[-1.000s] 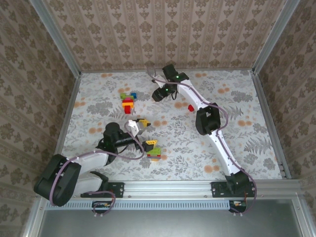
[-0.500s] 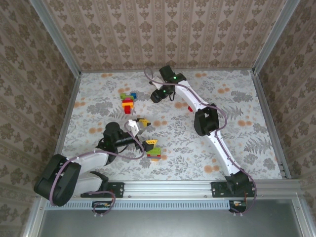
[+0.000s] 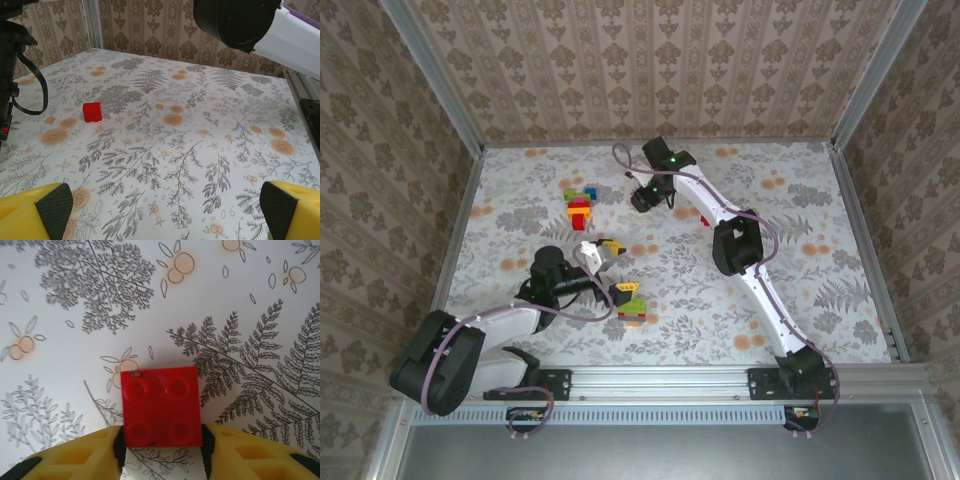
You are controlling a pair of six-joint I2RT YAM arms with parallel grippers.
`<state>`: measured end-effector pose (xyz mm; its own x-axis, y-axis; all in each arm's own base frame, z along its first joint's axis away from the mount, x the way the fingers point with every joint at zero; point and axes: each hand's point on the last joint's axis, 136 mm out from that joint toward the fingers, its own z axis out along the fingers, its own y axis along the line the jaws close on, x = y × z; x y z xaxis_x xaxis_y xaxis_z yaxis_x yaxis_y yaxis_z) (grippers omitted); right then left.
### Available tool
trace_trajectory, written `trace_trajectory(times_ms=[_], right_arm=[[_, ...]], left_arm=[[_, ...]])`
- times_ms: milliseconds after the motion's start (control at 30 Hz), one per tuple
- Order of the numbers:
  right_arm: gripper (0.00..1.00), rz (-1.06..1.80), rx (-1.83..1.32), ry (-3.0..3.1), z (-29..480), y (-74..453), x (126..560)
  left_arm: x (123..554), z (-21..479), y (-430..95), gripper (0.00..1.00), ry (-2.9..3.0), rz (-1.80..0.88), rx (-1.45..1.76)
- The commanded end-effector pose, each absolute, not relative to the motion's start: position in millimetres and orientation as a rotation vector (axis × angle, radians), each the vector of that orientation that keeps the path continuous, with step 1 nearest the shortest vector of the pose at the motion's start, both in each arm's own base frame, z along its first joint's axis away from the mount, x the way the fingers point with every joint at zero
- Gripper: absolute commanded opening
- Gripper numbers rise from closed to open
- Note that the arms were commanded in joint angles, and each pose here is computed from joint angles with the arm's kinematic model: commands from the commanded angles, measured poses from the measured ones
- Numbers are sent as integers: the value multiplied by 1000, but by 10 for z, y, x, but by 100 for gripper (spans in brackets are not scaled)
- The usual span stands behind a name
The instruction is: Assemble a carrot with lego
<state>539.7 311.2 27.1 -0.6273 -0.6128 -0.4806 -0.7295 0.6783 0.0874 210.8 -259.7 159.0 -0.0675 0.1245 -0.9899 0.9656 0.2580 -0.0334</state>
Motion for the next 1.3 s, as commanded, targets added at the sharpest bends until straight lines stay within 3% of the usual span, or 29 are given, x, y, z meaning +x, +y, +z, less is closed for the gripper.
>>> trace_trajectory(times_ms=[0, 267, 500, 1267], right_arm=[[46, 359, -1070, 2523, 117, 3100, 5303], [55, 349, -1083, 2503, 123, 3115, 5331], [56, 346, -1110, 2480, 119, 3140, 5349], [40, 440, -1069, 2473, 263, 3122, 5306]], left_arm=[[2130, 1645, -2618, 100, 1438, -997, 1095], [2137, 1641, -2628, 100, 1439, -1000, 1100], [2143, 1627, -2633, 100, 1445, -1003, 1101], [2164, 1629, -2633, 100, 1454, -1000, 1096]])
